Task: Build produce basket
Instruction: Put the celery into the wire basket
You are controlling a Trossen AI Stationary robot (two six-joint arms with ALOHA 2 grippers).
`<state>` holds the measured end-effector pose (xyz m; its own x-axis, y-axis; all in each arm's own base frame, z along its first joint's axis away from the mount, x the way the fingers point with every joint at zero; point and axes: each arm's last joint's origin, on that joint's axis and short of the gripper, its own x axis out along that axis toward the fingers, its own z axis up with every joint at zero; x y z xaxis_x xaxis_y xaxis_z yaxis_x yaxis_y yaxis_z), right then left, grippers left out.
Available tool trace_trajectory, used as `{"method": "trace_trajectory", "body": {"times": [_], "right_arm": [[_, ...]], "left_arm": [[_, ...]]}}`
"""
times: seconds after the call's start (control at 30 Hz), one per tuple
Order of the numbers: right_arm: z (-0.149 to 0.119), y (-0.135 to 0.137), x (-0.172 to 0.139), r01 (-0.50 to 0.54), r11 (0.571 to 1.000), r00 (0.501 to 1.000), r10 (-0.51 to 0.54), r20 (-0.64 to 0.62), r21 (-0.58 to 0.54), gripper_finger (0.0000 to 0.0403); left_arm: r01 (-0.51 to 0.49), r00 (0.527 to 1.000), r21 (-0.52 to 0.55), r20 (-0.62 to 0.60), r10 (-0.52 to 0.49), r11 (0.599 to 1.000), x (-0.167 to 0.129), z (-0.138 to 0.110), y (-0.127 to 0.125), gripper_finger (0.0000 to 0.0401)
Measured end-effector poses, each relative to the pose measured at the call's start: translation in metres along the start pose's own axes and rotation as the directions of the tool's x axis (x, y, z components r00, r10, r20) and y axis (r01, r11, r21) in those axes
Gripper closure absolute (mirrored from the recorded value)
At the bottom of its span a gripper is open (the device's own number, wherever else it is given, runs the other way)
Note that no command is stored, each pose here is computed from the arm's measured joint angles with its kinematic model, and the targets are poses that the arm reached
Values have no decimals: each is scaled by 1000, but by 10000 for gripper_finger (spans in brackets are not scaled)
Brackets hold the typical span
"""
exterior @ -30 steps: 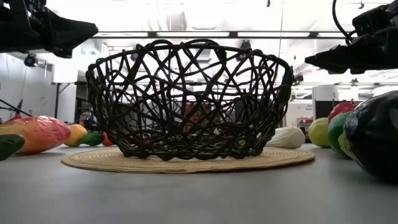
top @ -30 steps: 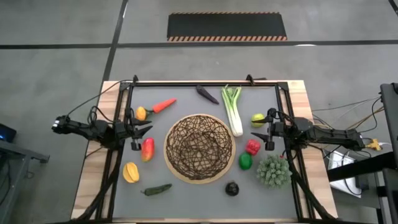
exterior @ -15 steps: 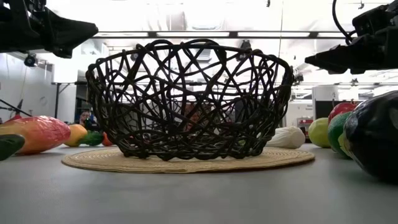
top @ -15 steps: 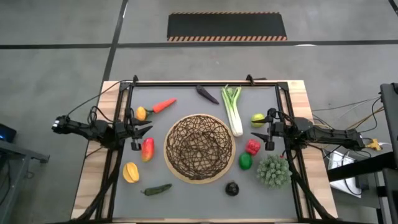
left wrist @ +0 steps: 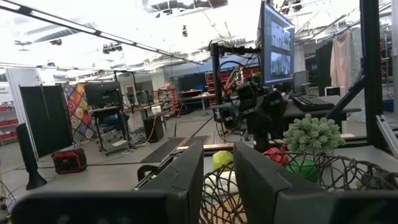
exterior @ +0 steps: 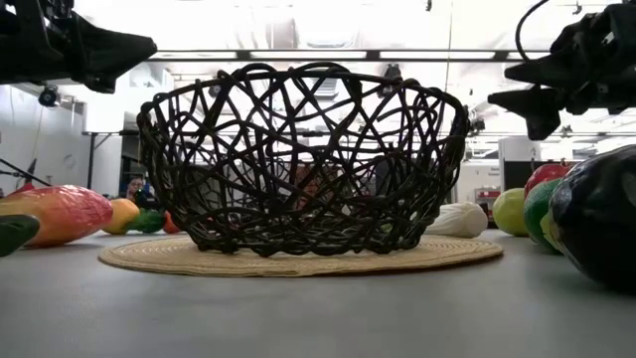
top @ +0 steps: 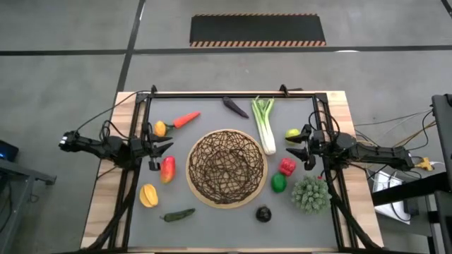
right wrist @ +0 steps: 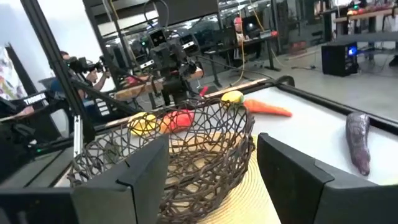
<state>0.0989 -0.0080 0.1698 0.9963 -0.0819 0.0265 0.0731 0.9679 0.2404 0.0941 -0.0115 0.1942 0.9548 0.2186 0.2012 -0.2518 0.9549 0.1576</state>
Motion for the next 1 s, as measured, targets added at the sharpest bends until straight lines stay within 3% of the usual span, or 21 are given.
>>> {"method": "trace_trajectory", "body": {"times": [0.03,0.1,0.2,0.33,0.53,0.73,0.9,1.0], "right_arm": [[0,0,0,-1,1000,1000,1,2,0,174],[2,0,0,-5,1000,1000,5,20,1,174],[4,1,0,-12,1000,999,12,46,1,174],[12,3,-1,-26,1000,991,26,129,0,174],[17,4,-2,-18,1000,984,22,179,-22,174],[16,3,-2,-8,1000,985,11,175,-22,174],[19,0,-2,93,988,966,-119,228,122,174],[20,-2,-2,136,980,957,-168,238,145,174]], "left_arm": [[0,1000,-18,0,0,1000,0,0,0,331],[9,1000,-175,2,-9,985,0,0,0,331],[12,1000,-460,13,-7,888,0,1,0,331],[6,999,-576,31,14,817,0,4,1,331],[8,999,-574,38,17,819,0,4,1,331],[-25,998,-488,43,53,872,0,5,3,331],[-80,976,-408,154,154,909,-1,19,9,331],[-105,947,-339,254,198,935,-4,30,13,331]]}}
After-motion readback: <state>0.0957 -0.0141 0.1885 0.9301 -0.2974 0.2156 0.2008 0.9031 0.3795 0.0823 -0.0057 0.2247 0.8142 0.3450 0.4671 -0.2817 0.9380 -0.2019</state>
